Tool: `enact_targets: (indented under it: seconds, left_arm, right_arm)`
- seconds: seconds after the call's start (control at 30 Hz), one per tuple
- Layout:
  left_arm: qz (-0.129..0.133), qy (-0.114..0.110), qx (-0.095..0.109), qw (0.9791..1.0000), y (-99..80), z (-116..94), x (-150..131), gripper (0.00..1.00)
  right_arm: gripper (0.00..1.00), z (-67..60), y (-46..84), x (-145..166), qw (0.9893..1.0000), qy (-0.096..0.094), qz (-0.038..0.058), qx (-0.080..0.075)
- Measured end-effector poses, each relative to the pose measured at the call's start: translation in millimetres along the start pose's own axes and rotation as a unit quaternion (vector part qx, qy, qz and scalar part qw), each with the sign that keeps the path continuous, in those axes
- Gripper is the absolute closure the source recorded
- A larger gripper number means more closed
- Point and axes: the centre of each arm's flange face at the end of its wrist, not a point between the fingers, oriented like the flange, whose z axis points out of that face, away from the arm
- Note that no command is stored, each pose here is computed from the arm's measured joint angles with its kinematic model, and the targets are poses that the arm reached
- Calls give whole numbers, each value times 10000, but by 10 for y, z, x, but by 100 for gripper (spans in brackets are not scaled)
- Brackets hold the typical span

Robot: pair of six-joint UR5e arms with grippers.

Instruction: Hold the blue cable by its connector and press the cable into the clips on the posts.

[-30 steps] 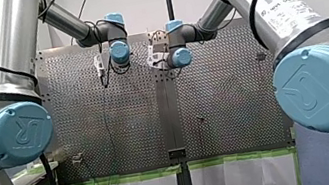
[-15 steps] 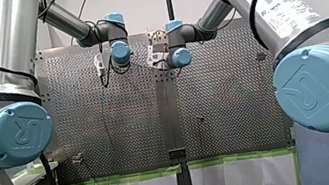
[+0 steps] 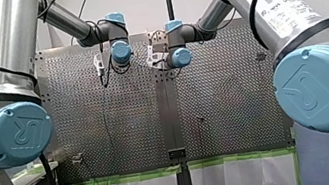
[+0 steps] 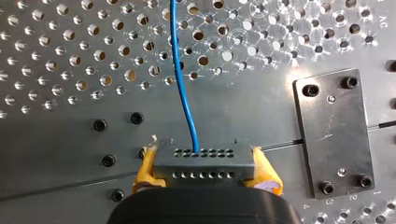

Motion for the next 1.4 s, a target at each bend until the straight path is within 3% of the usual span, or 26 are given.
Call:
enact_targets:
  seconds: [0.27, 0.47, 0.57, 0.77, 0.87, 1.0, 1.13, 1.2, 1.27, 1.4]
  left_arm:
    - [-36, 2, 70, 10000, -37, -23, 1, 100]
    - [-68, 81, 124, 9999, -114, -43, 111, 100]
    - [-20, 199, 161, 9997, -167, -27, 269, 100]
    - [28, 416, 266, 9988, -314, -61, 565, 100]
    - [73, 519, 321, 9981, -387, -92, 705, 100]
    - [167, 674, 410, 9967, -490, -137, 920, 100]
    - [198, 764, 496, 9956, -590, -199, 1065, 100]
    - [172, 774, 537, 9954, -634, -235, 1092, 100]
    - [137, 780, 576, 9952, -671, -274, 1108, 100]
    - [102, 792, 635, 9948, -704, -359, 1178, 100]
  right_arm:
    - [100, -31, 34, -31, 9999, -153, 13, -55]
    - [100, -135, 171, -174, 9983, -456, 18, -368]
    - [100, -194, 294, -269, 9968, -557, 12, -572]
    - [100, -331, 547, -482, 9927, -758, -54, -936]
    - [100, -406, 646, -586, 9903, -868, -128, -1075]
    - [100, -523, 770, -730, 9864, -1024, -244, -1264]
    - [100, -627, 842, -833, 9836, -1140, -330, -1359]
    - [100, -676, 873, -858, 9828, -1157, -359, -1395]
    - [100, -712, 899, -848, 9827, -1131, -371, -1421]
    - [100, -792, 951, -750, 9836, -979, -381, -1464]
